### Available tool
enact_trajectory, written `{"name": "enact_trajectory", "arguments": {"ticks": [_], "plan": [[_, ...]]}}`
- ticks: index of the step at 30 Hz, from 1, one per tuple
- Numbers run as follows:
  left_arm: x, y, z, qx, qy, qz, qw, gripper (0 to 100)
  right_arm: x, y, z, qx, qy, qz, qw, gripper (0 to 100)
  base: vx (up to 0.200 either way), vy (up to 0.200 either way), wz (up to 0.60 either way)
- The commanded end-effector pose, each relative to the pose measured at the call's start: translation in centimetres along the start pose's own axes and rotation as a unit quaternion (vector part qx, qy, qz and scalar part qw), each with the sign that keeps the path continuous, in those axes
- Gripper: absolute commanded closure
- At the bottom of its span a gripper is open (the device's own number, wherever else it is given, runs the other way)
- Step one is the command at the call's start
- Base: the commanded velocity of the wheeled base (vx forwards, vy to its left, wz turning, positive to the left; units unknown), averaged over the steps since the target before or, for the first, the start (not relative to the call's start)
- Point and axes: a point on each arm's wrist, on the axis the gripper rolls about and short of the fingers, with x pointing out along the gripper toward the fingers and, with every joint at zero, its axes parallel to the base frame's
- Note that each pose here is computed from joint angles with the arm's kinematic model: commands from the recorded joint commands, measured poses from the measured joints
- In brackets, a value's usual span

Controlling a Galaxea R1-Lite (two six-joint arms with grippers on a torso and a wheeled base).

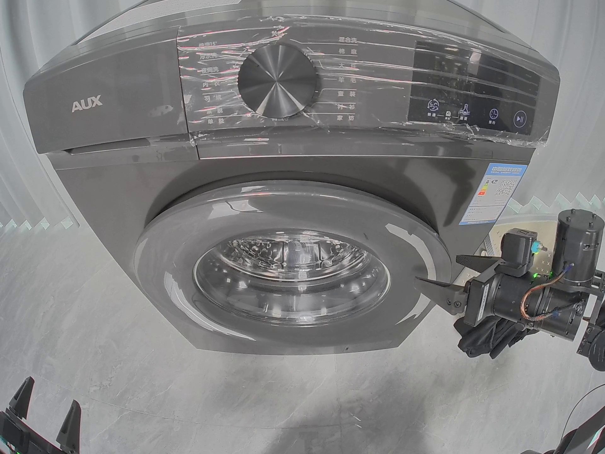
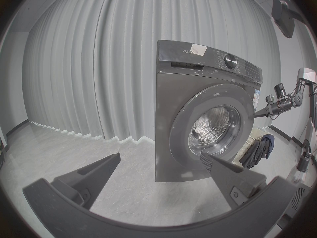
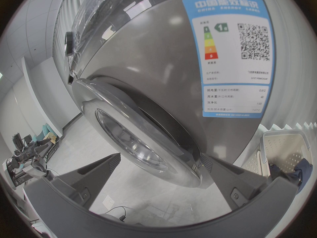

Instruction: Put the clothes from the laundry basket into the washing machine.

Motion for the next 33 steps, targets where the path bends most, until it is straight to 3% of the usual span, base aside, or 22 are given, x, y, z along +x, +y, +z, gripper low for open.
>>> {"name": "enact_trajectory", "arguments": {"ticks": [1,19,23,33], "plan": [[0.0,0.0,-0.5,0.000,0.001,0.000,1.0000,0,1.1,-0.1,-0.1,-0.001,0.009,-0.002,1.0000,0,0.000,0.000,0.00],[0.0,0.0,-0.5,0.000,0.001,0.000,1.0000,0,2.2,0.5,-0.5,-0.004,0.008,0.017,0.9998,0,0.000,0.000,0.00],[0.0,0.0,-0.5,0.000,0.001,-0.001,1.0000,0,0.0,0.8,-1.9,-0.007,0.021,0.021,0.9995,0,0.000,0.000,0.00],[0.0,0.0,-0.5,0.000,0.001,-0.001,1.0000,0,0.2,0.6,-1.1,-0.007,0.008,0.018,0.9998,0,0.000,0.000,0.00]]}}
